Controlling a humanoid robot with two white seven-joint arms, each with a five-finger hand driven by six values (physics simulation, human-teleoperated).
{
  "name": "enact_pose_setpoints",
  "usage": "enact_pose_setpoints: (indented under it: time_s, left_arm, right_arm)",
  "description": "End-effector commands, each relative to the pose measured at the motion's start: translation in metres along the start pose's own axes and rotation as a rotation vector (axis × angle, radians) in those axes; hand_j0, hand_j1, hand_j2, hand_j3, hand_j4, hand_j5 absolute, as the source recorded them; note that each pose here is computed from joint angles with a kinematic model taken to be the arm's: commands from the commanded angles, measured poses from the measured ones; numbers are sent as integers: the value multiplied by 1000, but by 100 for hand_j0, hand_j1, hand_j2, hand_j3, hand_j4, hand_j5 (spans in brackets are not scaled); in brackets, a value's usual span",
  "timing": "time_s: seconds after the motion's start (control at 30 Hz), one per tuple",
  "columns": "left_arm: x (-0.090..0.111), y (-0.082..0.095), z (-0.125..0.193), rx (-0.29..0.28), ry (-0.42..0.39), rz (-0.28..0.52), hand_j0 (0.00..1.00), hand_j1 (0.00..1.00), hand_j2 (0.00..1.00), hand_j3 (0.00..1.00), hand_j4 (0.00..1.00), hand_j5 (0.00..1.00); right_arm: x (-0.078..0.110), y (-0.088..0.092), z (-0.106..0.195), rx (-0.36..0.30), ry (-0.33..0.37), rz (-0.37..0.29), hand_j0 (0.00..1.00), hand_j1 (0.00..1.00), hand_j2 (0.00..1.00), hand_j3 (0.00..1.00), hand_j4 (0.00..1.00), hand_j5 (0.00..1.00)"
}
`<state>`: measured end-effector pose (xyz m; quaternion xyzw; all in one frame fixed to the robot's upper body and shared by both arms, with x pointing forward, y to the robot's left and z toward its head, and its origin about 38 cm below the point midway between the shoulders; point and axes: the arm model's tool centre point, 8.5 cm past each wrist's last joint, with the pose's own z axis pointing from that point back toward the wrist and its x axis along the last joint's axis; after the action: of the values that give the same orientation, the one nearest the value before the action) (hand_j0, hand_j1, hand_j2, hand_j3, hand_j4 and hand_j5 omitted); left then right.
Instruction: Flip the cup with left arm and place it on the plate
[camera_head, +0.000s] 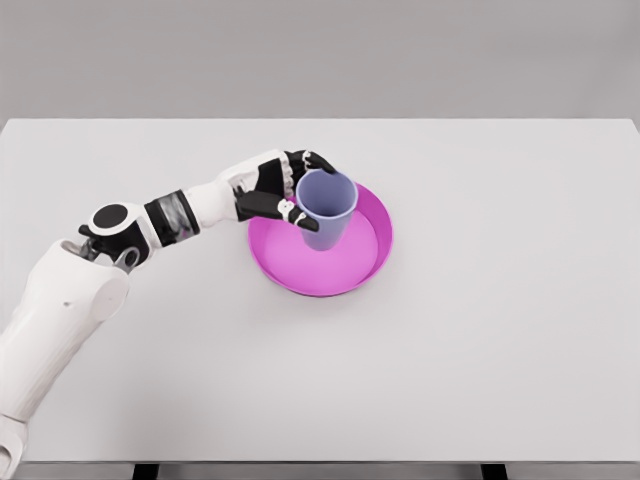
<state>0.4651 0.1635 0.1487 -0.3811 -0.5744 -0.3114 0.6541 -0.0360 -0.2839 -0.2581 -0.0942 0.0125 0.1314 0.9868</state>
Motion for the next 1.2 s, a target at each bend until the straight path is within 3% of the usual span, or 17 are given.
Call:
enact_pose_setpoints:
  time_s: [0.0,0.27,0.3,0.43,0.57,0.83,1.17]
  left_arm:
    - [-9,5,1,19,17,16,49,49,49,49,49,49]
    - [-16,3,-6,20,32,16,49,49,49,49,49,49]
    - [-15,2,-7,17,29,13,52,52,52,52,52,52]
    - [-15,1,-6,16,29,11,80,80,80,80,80,80]
    - [-15,1,-5,17,30,9,90,90,90,90,90,90]
    - [-15,1,-4,18,39,-4,100,100,100,100,100,100]
    - [-17,4,-1,26,57,-29,100,100,100,100,100,100]
  right_arm:
    - [-1,0,0,0,2,1,100,100,100,100,100,100]
    - [-1,0,0,0,2,-1,100,100,100,100,100,100]
    - [-1,0,0,0,2,-1,100,100,100,100,100,100]
    - [-1,0,0,0,2,-1,100,100,100,100,100,100]
    - [-1,0,0,0,2,1,100,100,100,100,100,100]
    - [-1,0,0,0,2,1,100,100,100,100,100,100]
    - [-1,0,0,0,2,-1,100,100,100,100,100,100]
